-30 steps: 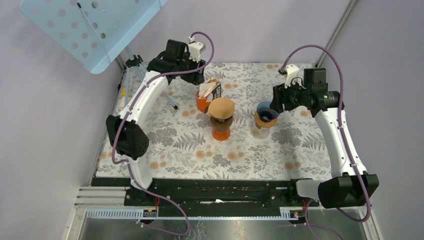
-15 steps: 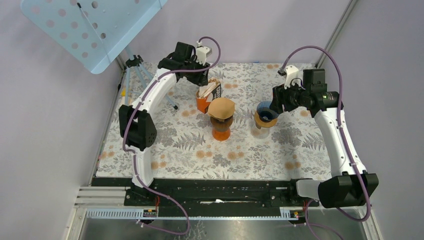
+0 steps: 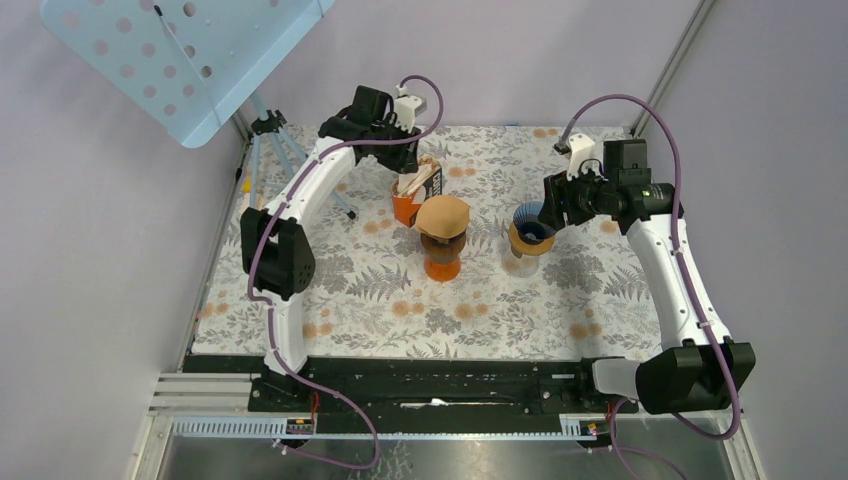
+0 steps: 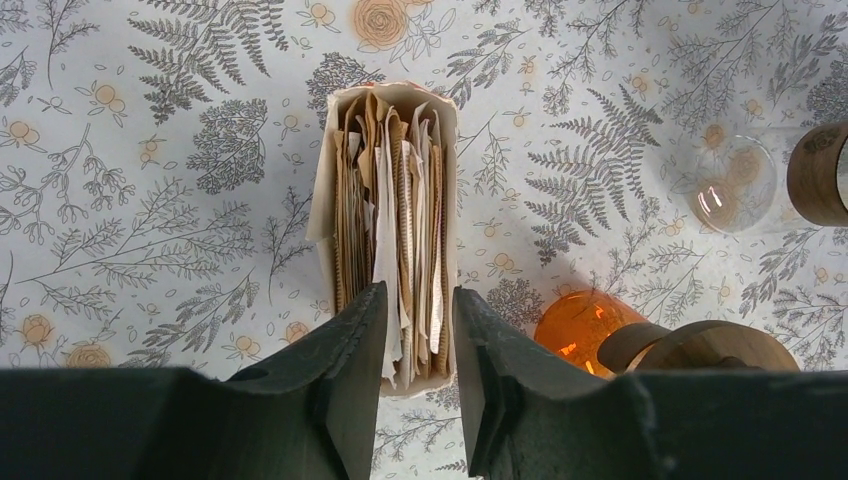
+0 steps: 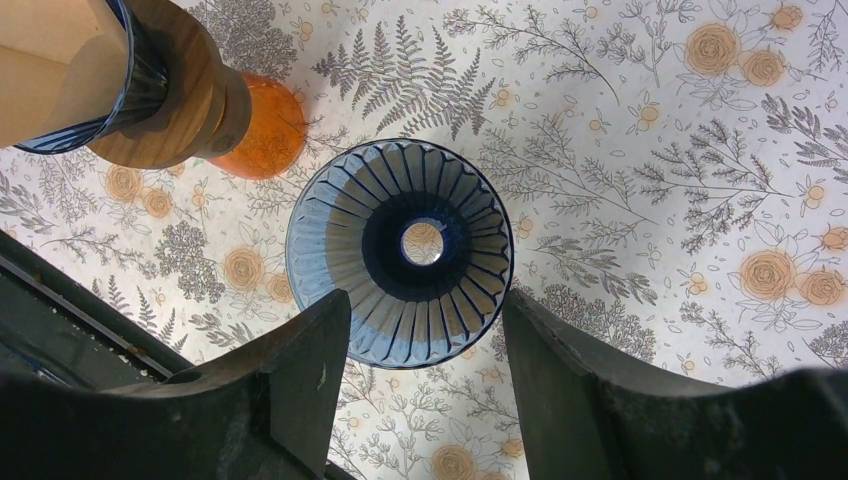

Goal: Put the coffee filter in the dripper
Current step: Pick up the coffee filter from the coffee filter holder.

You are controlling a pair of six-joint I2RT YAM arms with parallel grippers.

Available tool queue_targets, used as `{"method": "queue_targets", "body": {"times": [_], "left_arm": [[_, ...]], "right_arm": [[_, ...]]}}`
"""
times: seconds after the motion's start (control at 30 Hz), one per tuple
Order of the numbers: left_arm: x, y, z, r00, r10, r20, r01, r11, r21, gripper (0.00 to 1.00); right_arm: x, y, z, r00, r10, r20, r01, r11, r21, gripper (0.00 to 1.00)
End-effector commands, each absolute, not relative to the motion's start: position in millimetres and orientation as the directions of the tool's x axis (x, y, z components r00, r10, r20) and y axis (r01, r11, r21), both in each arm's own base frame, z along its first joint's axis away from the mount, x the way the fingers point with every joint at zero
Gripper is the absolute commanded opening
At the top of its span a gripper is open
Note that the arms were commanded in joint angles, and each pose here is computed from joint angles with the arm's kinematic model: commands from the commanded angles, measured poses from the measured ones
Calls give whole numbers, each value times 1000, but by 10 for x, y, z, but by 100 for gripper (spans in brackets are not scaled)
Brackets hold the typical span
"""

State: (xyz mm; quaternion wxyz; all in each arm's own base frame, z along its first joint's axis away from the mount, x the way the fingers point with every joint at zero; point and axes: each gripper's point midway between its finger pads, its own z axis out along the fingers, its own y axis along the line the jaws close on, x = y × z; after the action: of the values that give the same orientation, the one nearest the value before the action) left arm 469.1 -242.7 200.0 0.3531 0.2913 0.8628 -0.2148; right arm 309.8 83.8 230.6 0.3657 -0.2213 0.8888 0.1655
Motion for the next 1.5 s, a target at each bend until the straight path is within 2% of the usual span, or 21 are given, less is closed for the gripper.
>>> {"method": "queue_targets", "body": {"times": [0.0,0.43,0.63,0.73,0.9,1.33,1.47], "left_arm": [[4750,-2545,2233,-521,330,-787,686,711,-156,34],[4780,-2481,2138,-522,356,-775,674,729,-119,33],[4798,-2461,2126,-519,362,-774,671,734,-107,42],[4806,-2456,2134,-513,364,-777,671,735,-99,42],[4785,-2438,2071,-522,372,-767,670,736,-100,37],[4758,-2404,2003,-529,386,-756,669,738,-92,34],[4749,-2400,1971,-534,389,-751,669,737,-94,30]], "right_arm": [[3124,829,2314,-623,-270,-734,-515,848,125,65],[3130,828,2290,-629,-268,-730,-512,849,129,65],[3134,831,2268,-633,-268,-726,-512,848,133,64],[3141,835,2267,-634,-268,-725,-513,848,135,64],[3139,830,2255,-637,-270,-722,-512,848,135,65],[3135,828,2199,-649,-271,-711,-509,849,141,65],[3133,826,2199,-648,-271,-712,-509,850,140,64]]}}
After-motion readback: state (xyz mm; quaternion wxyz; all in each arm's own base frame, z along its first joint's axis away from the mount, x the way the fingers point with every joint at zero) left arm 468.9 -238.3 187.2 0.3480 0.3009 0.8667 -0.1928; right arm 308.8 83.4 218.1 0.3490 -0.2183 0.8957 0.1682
